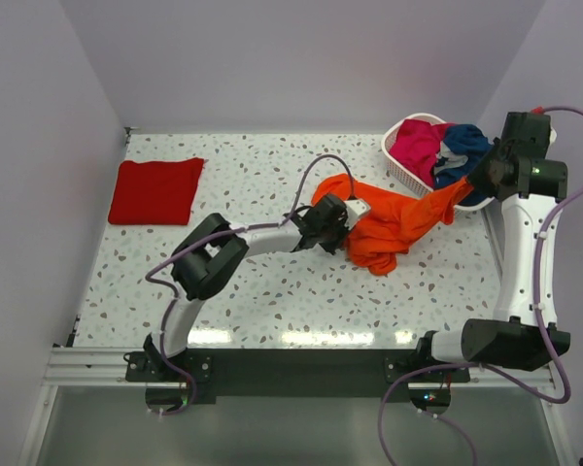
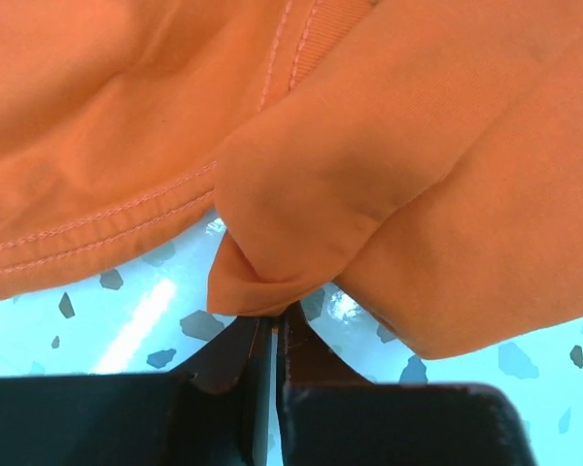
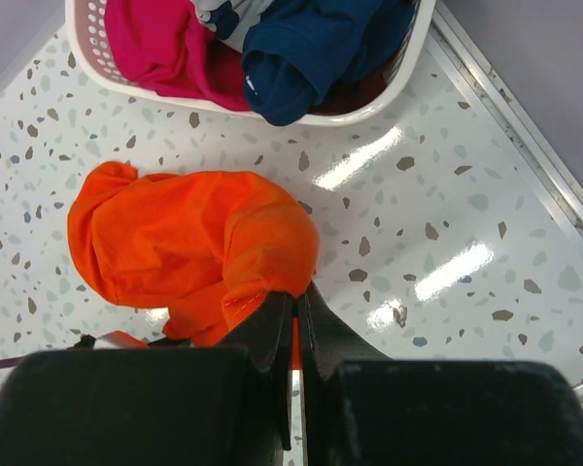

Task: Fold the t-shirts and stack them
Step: Flatten the tshirt out

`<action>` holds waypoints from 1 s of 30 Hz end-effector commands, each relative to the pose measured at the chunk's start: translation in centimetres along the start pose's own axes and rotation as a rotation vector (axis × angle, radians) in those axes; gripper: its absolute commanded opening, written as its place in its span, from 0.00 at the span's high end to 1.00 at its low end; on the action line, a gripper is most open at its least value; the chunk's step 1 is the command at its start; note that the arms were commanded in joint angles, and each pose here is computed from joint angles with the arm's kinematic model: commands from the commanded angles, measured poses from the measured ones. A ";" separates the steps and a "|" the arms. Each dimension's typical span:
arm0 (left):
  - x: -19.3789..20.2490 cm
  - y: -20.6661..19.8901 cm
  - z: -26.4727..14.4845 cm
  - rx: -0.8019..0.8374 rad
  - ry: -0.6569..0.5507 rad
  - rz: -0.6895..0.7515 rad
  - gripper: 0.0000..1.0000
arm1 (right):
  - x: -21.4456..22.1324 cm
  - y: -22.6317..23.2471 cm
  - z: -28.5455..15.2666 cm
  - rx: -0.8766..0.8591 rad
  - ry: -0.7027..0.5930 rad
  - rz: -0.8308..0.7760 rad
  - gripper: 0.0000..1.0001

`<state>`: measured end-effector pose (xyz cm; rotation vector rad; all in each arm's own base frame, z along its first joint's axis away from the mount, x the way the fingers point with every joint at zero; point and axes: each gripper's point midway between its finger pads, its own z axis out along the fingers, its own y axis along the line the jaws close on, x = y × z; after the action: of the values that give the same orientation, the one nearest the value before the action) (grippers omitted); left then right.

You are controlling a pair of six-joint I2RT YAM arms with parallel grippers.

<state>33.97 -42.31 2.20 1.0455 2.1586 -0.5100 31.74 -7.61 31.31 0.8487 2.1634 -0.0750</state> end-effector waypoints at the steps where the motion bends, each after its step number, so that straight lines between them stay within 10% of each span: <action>1: -2.2 2.2 -2.1 -0.075 -0.079 -0.062 1.00 | -1.1 0.9 -0.1 -0.047 -0.042 0.035 1.00; 18: -1.7 26.4 -25.2 -0.759 -0.081 -0.440 1.00 | -10.7 5.9 -0.1 -0.233 -0.191 0.142 1.00; 30: -12.3 29.0 -43.6 -1.051 -0.343 -0.397 1.00 | -18.3 12.4 -7.3 -0.601 -0.400 0.154 1.00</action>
<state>47.97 -9.95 34.84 0.0237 1.9516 0.1055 44.10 -5.75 44.45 0.6915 1.8208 0.3979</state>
